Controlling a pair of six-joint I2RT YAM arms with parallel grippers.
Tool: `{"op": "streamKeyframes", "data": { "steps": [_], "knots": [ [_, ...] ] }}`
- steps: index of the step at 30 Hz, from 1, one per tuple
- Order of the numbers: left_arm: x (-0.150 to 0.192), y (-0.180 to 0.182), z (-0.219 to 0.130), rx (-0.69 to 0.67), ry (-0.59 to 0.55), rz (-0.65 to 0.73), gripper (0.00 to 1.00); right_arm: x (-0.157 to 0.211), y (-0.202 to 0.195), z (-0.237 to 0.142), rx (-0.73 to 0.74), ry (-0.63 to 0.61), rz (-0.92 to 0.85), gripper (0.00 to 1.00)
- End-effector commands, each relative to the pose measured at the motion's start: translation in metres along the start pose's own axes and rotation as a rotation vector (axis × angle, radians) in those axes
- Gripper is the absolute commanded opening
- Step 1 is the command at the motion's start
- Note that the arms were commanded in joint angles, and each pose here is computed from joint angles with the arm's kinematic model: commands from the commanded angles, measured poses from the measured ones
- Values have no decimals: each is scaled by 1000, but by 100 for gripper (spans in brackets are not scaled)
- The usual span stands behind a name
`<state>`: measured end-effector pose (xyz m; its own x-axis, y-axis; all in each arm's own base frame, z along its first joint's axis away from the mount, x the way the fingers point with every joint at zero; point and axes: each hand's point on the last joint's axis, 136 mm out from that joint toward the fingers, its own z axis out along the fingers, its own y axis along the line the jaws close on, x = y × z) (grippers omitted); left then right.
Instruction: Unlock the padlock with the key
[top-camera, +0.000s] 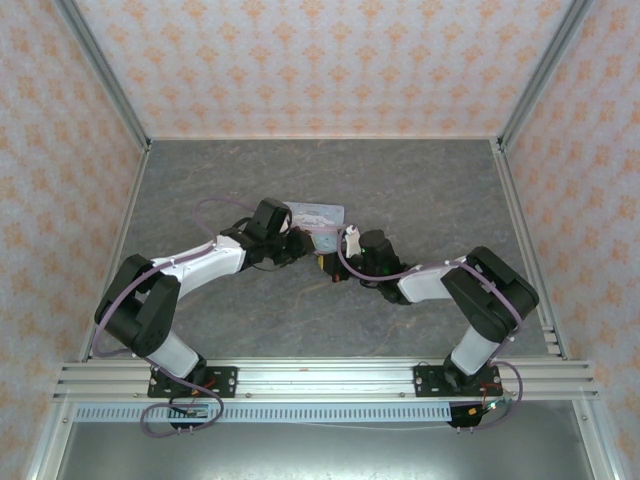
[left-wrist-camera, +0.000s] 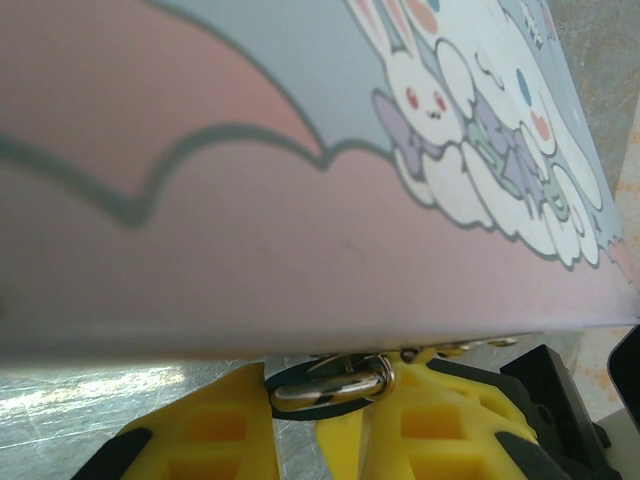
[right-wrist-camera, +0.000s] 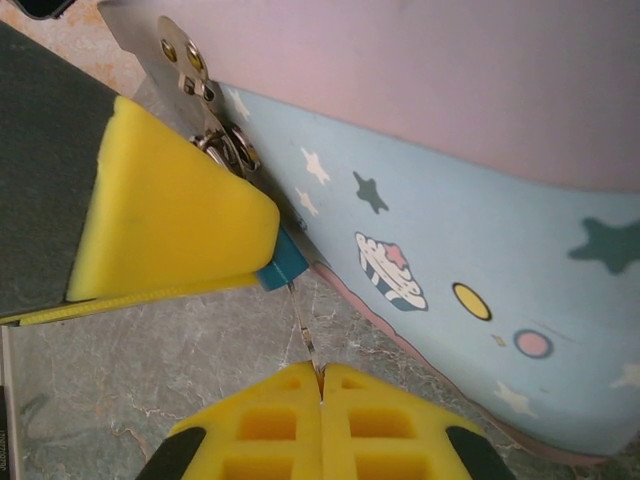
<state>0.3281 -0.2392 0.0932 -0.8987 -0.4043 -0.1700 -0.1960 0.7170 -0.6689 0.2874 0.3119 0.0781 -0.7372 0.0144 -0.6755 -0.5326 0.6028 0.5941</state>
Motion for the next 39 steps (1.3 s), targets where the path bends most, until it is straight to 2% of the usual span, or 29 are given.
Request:
{"op": "streamKeyframes", "data": {
  "steps": [1,18,39],
  "knots": [
    [1,-10,-6,24,-3,2,15,-11,12,-4,-37,-45,-25,0],
    [-2,-14,-7,38,-15,-12,15,1,4,-5,-17,-25,-14,0],
    [-1,-14,-7,42,-10,-13,15,-9,12,-7,-44,-57,-18,0]
  ]
}}
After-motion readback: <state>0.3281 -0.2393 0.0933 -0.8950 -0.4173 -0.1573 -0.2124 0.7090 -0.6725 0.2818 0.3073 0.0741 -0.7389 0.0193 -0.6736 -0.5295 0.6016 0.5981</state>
